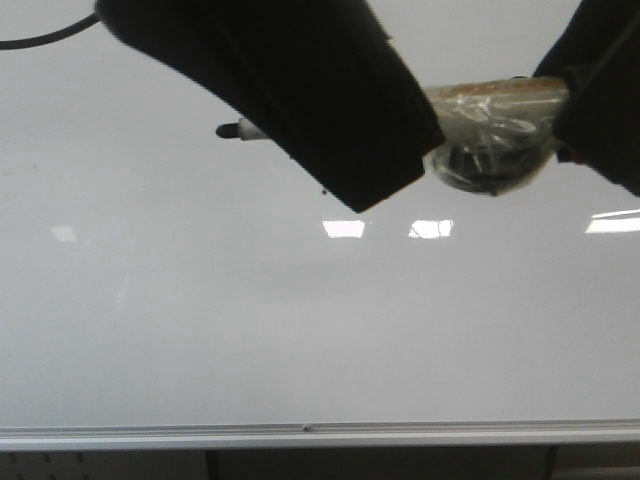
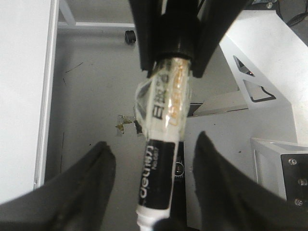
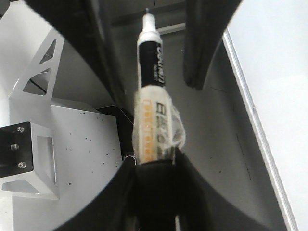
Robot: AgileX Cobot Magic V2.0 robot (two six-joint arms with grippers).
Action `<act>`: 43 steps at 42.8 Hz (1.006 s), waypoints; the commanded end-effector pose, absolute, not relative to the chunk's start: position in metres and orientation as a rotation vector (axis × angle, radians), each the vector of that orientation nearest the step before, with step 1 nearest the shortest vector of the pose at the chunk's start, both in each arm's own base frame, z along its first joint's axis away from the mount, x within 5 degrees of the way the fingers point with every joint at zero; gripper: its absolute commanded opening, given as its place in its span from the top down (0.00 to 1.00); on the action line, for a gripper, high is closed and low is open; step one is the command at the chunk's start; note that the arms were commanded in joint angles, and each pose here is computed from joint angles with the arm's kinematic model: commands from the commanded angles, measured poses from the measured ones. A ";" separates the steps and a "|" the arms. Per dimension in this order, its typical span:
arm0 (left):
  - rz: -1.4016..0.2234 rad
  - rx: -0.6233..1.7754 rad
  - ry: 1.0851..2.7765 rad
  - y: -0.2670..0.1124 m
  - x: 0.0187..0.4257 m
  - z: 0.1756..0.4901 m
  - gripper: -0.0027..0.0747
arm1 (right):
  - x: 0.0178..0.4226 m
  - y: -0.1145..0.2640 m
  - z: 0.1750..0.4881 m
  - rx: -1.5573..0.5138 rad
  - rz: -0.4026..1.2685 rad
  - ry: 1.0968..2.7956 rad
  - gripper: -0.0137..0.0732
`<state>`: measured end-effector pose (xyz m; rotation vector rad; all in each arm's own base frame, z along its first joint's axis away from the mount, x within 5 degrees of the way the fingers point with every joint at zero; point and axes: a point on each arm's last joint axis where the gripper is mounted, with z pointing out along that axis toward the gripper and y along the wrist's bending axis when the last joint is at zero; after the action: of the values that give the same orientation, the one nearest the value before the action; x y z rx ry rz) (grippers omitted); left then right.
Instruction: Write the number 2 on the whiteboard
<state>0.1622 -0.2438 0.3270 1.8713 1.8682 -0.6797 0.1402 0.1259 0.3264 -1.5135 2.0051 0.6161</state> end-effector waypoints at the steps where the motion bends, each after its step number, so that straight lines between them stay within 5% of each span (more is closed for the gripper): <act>1: -0.719 1.815 1.794 -0.245 0.157 0.348 0.73 | 0.137 0.128 0.342 -1.475 0.646 1.930 0.86; 9: -0.719 1.815 1.794 -0.245 0.157 0.348 0.92 | 0.138 0.128 0.343 -1.473 0.645 1.930 0.82; 21: -0.694 1.821 1.812 -0.244 0.158 0.347 0.96 | 0.140 0.122 0.342 -1.469 0.571 1.975 0.26; 33: -0.251 1.547 2.092 -0.221 0.185 0.361 0.96 | 0.136 0.073 0.354 -1.121 0.239 2.291 0.32; 43: 0.156 0.928 2.252 -0.176 0.209 0.391 0.96 | 0.124 0.051 0.364 -0.816 0.152 2.348 0.36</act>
<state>0.2064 -0.1971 0.3587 1.1887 2.3147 0.0995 0.1263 0.0551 0.3493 -0.9147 2.4078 0.1655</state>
